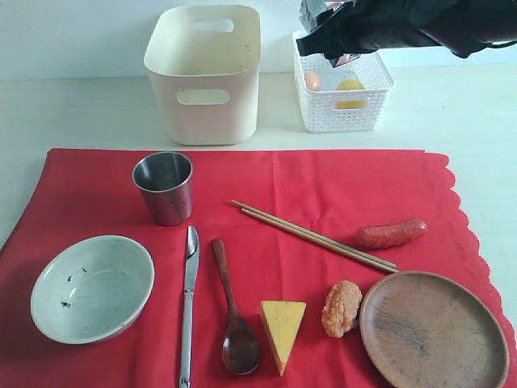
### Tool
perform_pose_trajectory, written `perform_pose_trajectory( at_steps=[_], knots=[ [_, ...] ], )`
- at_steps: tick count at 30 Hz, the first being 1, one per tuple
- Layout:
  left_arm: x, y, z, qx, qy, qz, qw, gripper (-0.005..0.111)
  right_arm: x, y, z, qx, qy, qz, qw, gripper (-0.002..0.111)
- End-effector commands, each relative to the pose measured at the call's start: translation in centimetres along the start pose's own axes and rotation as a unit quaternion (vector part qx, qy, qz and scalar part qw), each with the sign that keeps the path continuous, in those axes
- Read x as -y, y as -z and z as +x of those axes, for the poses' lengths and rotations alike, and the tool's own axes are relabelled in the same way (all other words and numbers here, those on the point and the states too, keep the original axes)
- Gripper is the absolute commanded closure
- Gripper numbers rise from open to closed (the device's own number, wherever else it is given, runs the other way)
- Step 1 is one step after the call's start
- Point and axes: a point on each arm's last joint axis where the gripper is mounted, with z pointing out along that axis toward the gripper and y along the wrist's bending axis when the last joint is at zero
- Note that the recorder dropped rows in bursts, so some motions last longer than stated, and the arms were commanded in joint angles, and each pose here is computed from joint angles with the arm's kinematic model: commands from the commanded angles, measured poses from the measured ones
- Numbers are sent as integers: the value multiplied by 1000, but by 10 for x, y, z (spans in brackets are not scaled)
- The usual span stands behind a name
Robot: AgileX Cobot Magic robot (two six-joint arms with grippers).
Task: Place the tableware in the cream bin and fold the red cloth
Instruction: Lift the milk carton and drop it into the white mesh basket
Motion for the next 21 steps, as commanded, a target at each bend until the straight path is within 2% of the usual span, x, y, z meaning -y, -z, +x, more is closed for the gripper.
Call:
perform_pose_trajectory(
  at_steps=[1, 10, 21],
  knots=[
    [0, 0, 0, 2, 0, 3, 1000, 104, 12, -16, -6, 13, -1, 17, 1000, 108],
    [0, 0, 0, 2, 0, 3, 1000, 104, 22, -53, 1, 8, -30, 26, 999, 108],
    [0, 0, 0, 2, 0, 3, 1000, 104, 33, -85, 31, 2, -39, 64, 997, 108]
  ],
)
